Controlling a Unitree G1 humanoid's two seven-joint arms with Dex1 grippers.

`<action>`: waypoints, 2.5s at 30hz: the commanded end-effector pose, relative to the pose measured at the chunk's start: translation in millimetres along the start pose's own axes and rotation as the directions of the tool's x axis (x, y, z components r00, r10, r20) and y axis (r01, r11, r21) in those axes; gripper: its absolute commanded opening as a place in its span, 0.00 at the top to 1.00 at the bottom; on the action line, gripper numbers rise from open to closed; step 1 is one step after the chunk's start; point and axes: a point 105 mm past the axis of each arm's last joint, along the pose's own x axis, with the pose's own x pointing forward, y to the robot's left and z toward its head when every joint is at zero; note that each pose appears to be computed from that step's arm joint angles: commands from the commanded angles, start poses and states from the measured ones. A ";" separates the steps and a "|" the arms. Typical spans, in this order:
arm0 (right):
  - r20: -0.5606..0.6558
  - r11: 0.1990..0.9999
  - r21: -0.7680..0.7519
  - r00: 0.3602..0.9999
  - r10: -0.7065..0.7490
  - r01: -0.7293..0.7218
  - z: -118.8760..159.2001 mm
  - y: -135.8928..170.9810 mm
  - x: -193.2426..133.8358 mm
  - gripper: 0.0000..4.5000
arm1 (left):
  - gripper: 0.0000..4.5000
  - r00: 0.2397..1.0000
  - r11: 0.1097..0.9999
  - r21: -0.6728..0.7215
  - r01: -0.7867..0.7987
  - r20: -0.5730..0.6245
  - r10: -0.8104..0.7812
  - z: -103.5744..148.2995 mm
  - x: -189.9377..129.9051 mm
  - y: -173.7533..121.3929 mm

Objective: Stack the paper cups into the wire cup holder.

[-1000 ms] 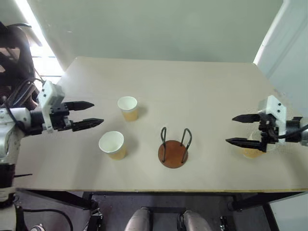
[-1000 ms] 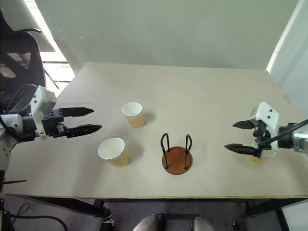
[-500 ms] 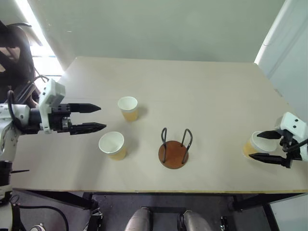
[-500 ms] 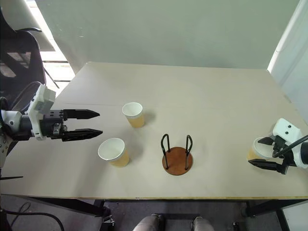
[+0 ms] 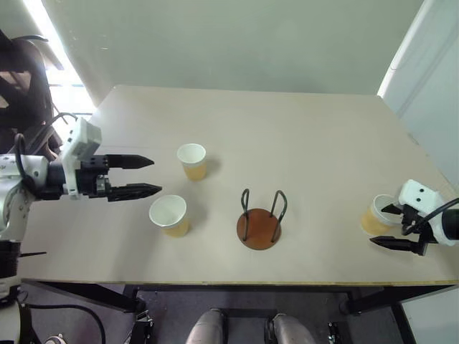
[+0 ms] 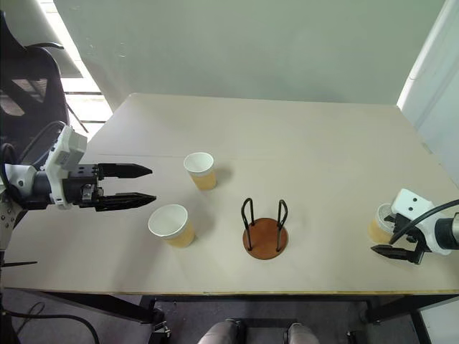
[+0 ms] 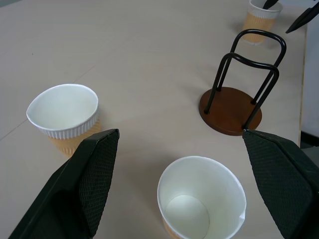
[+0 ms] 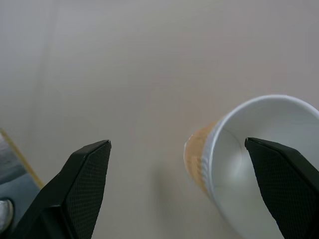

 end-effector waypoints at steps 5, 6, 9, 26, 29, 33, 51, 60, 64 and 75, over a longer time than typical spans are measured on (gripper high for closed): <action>-0.063 0.997 -0.074 0.998 -0.024 0.019 -3.7 -11.1 20.5 0.01 | 0.05 1.000 0.999 0.031 -0.027 0.013 0.027 8.7 -5.9 -5.1; -0.080 0.996 -0.083 0.997 -0.022 0.016 -6.5 -11.9 22.6 0.01 | 0.05 0.999 0.999 0.031 -0.031 0.012 0.031 8.2 -6.6 -5.6; -0.106 0.995 -0.100 0.994 -0.021 0.011 -10.5 -14.9 26.8 0.01 | 0.05 0.999 0.999 0.028 -0.043 0.010 0.043 7.5 -9.5 -7.7; -0.111 0.983 -0.177 0.993 0.038 -0.057 3.2 -18.8 15.4 0.99 | 0.05 0.997 0.997 0.013 -0.077 0.013 0.077 4.1 -18.2 -12.1; -0.038 0.977 -0.199 0.996 0.074 -0.081 23.9 -15.5 7.3 0.99 | 0.05 0.997 0.997 0.011 -0.073 0.013 0.073 3.8 -17.7 -12.4; 0.169 0.952 -0.293 0.975 0.147 -0.093 86.3 -7.3 -16.0 0.99 | 0.05 0.998 0.998 0.010 -0.064 0.013 0.063 3.5 -17.0 -13.3; 0.546 0.857 -0.485 0.706 0.451 -0.173 233.3 94.7 -7.9 0.99 | 0.05 1.000 1.000 0.004 -0.030 0.008 0.030 0.3 -13.4 -19.9; 0.448 0.818 -0.519 0.735 0.508 -0.249 215.9 104.0 15.8 0.99 | 0.05 0.999 0.999 -0.009 -0.051 0.005 0.051 -5.6 -14.5 -22.4; 0.410 0.808 -0.535 0.760 0.505 -0.248 209.8 101.7 25.1 0.99 | 0.05 0.998 0.998 -0.010 -0.060 0.004 0.060 -6.1 -16.2 -23.2; 0.332 0.768 -0.584 0.786 0.521 -0.263 198.7 96.3 31.8 0.99 | 0.05 0.997 0.997 -0.006 -0.071 0.004 0.071 -5.5 -18.2 -23.8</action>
